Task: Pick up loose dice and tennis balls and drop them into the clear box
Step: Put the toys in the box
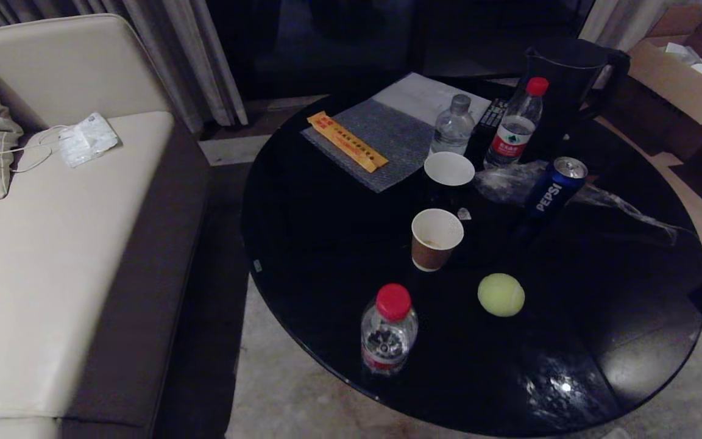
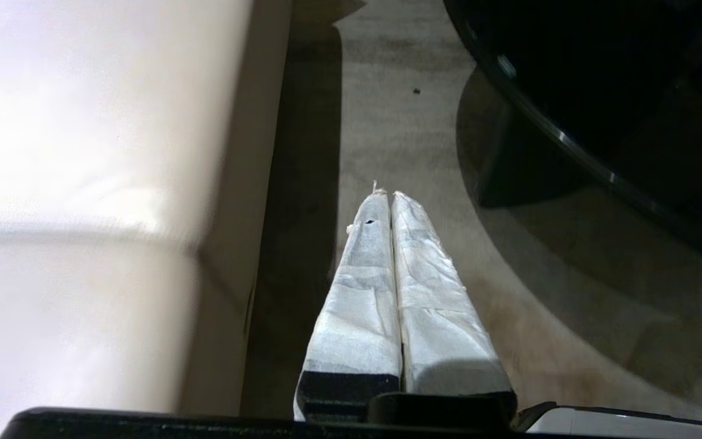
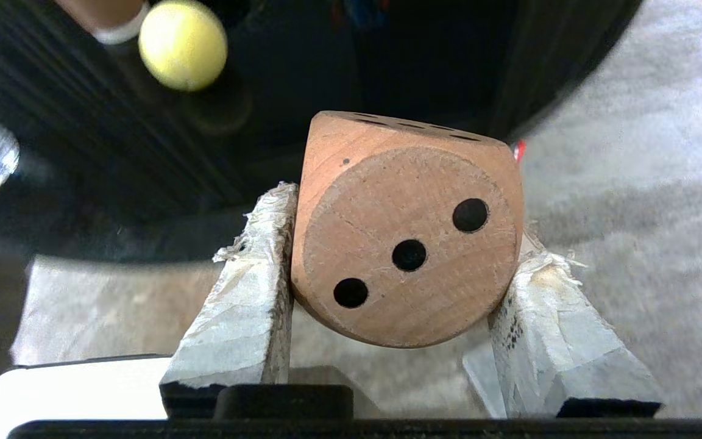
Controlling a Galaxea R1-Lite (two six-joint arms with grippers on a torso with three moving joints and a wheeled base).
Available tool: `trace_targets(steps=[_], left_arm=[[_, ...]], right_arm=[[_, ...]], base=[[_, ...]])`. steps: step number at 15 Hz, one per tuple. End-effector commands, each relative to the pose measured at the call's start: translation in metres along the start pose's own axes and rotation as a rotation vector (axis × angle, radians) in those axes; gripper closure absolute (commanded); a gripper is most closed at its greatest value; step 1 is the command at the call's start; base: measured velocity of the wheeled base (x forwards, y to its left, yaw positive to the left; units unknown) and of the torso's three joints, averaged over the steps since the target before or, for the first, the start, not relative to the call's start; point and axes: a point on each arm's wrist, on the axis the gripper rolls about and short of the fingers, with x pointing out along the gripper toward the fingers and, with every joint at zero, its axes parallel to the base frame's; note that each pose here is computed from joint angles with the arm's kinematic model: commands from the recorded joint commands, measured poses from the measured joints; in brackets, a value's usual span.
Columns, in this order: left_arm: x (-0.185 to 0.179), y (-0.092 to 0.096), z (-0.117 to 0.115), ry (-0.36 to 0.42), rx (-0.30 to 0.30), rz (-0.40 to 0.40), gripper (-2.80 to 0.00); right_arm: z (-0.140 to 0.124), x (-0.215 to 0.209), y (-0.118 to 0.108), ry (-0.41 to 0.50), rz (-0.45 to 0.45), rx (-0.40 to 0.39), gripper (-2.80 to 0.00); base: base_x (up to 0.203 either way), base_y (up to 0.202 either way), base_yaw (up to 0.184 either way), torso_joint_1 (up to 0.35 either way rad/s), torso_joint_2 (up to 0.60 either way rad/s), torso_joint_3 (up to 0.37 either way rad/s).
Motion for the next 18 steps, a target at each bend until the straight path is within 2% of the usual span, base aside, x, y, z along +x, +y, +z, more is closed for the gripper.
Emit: trace_targets(steps=[1,18], left_arm=[[0.0002,0.0000,-0.0003,0.002,-0.001,0.001,0.00],[0.0002,0.0001,-0.0003,0.002,-0.004,0.002,0.00]], right_arm=[[0.0000,0.0002,0.0000,0.004,0.000,0.000,0.00],[0.0000,0.0002,0.0000,0.004,0.000,0.000,0.00]], base=[[-0.184,0.000,0.001,0.005,0.00,0.002],[-0.183,0.000,-0.001,0.002,0.00,0.002]])
